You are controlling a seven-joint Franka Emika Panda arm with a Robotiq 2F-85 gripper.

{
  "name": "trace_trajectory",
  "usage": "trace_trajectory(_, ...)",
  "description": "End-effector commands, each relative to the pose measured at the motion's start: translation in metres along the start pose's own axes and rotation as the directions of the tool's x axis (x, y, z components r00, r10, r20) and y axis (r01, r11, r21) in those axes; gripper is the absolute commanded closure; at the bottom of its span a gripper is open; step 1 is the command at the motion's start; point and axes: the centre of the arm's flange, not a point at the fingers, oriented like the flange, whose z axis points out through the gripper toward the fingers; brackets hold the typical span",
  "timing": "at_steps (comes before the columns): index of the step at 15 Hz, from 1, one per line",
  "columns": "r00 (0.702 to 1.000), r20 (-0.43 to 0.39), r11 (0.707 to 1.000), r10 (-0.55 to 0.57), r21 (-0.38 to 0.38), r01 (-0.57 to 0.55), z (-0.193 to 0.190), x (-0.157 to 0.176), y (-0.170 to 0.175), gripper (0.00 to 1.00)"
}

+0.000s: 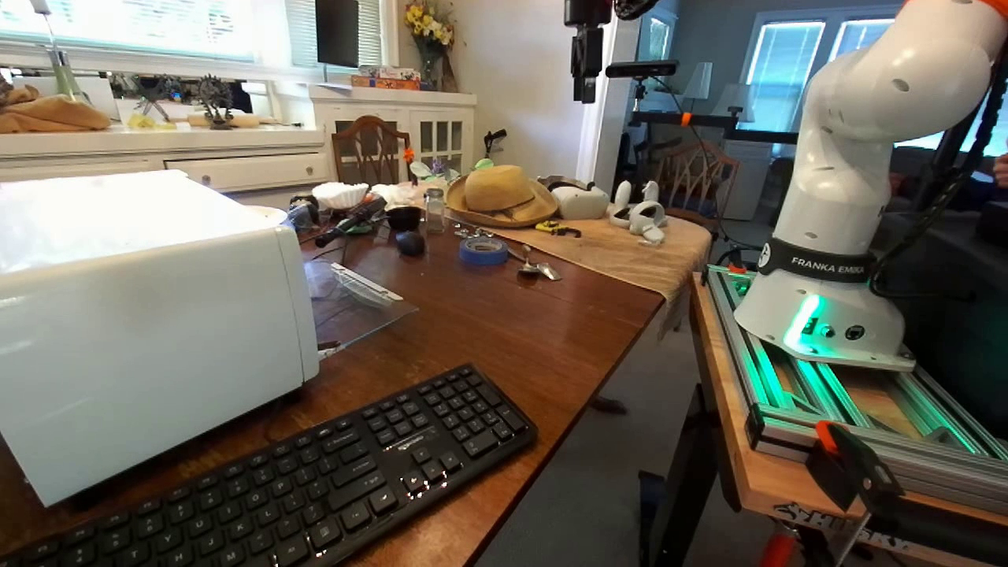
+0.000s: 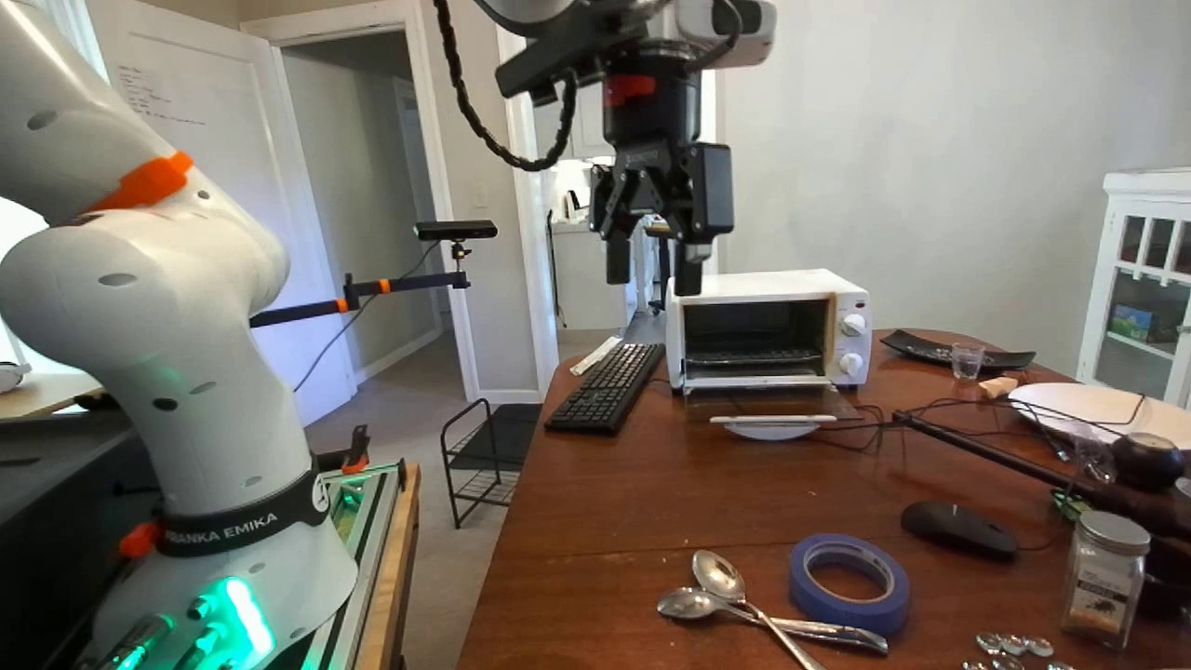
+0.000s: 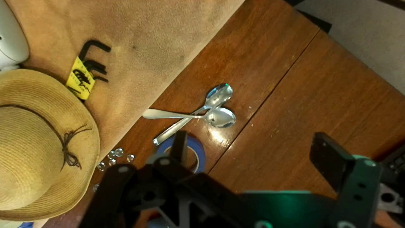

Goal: Put the blue masking tape in the oven then close the oven door.

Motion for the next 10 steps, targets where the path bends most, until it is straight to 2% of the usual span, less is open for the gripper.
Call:
trace_trajectory(1,0.999,0.038,0.997,0.008,0.077,-0.011,0.036,0.072,0.029,0.0)
trace_trajectory(4,0.991,0.13,0.995,0.026,0.09,-0.038,0.07,0.118,0.041,0.0)
trace_trajectory(6,0.981,0.192,0.991,0.009,0.131,-0.034,0.085,0.136,0.043,0.0)
trace_trajectory(7,0.992,0.128,0.996,0.015,0.089,-0.027,0.077,0.097,0.025,0.0)
trace_trajectory(10,0.984,0.176,0.994,0.011,0.103,-0.03,0.098,0.125,0.031,0.0)
